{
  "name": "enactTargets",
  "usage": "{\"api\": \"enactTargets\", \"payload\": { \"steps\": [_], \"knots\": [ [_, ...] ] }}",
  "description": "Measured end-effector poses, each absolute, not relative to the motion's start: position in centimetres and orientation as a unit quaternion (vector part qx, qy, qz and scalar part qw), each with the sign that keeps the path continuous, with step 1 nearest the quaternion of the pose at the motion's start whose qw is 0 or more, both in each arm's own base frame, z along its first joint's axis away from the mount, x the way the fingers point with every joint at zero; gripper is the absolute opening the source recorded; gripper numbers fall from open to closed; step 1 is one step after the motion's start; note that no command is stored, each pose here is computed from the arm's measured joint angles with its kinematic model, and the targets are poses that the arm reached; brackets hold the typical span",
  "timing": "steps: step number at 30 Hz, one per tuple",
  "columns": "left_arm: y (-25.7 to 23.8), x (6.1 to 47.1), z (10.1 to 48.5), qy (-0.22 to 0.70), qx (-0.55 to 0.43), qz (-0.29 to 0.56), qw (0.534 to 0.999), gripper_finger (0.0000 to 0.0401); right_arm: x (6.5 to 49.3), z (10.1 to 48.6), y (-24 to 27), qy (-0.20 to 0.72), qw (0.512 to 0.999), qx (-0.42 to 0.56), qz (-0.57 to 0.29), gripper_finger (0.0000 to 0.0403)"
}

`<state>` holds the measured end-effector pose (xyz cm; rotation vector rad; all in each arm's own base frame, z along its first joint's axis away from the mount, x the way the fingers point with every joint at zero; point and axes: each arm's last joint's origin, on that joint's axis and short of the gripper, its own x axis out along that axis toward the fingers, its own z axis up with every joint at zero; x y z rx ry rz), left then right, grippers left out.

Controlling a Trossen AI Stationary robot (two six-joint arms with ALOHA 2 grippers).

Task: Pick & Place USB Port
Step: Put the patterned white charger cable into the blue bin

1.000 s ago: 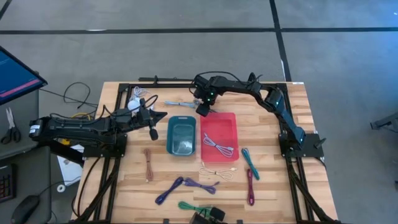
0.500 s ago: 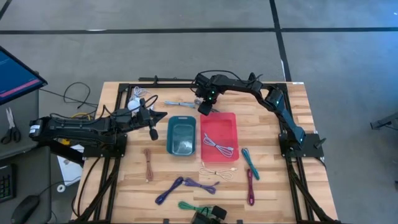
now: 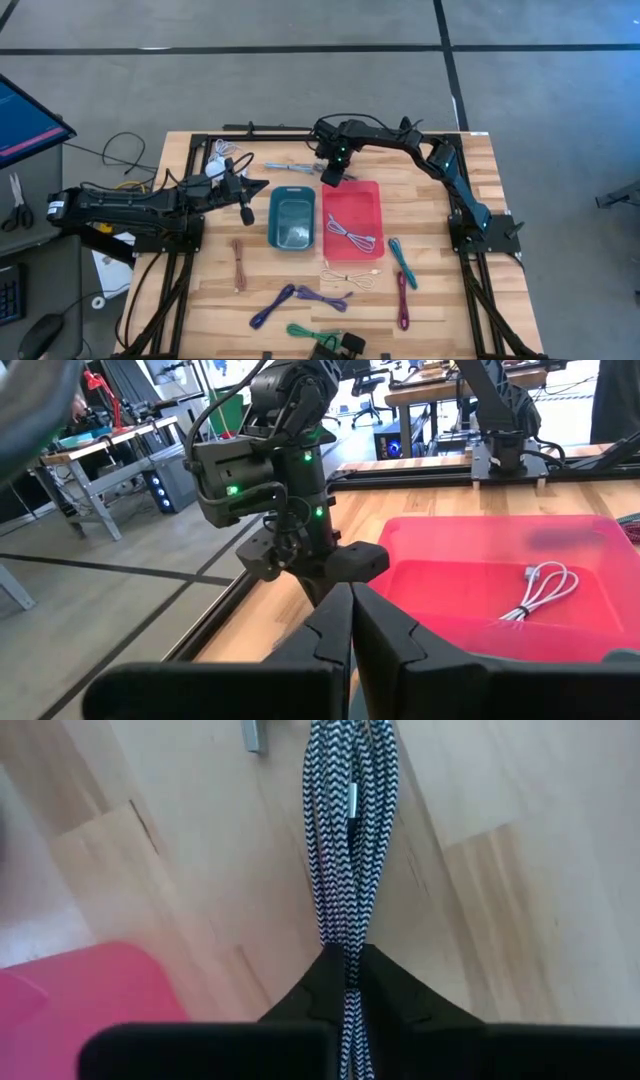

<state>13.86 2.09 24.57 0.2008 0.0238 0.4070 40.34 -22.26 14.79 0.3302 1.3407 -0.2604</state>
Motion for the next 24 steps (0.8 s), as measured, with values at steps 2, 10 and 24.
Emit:
{"api": "enactTargets", "payload": {
  "steps": [2, 10, 24],
  "knots": [
    [2.1, 13.9, 24.6, 0.012, 0.1, 0.202, 0.974, 0.0011, 40.3, 14.8, -22.3, 0.617, 0.764, 0.149, -0.118, 0.0005],
    [2.1, 13.9, 24.6, 0.012, 0.1, 0.202, 0.974, 0.0011, 40.3, 15.3, -22.3, 0.625, 0.759, 0.143, -0.114, 0.0001],
    [2.1, 13.9, 24.6, 0.012, 0.1, 0.203, 0.974, 0.0011, 39.2, 25.1, -23.1, 0.473, 0.86, 0.116, -0.153, 0.0]
  ]
}}
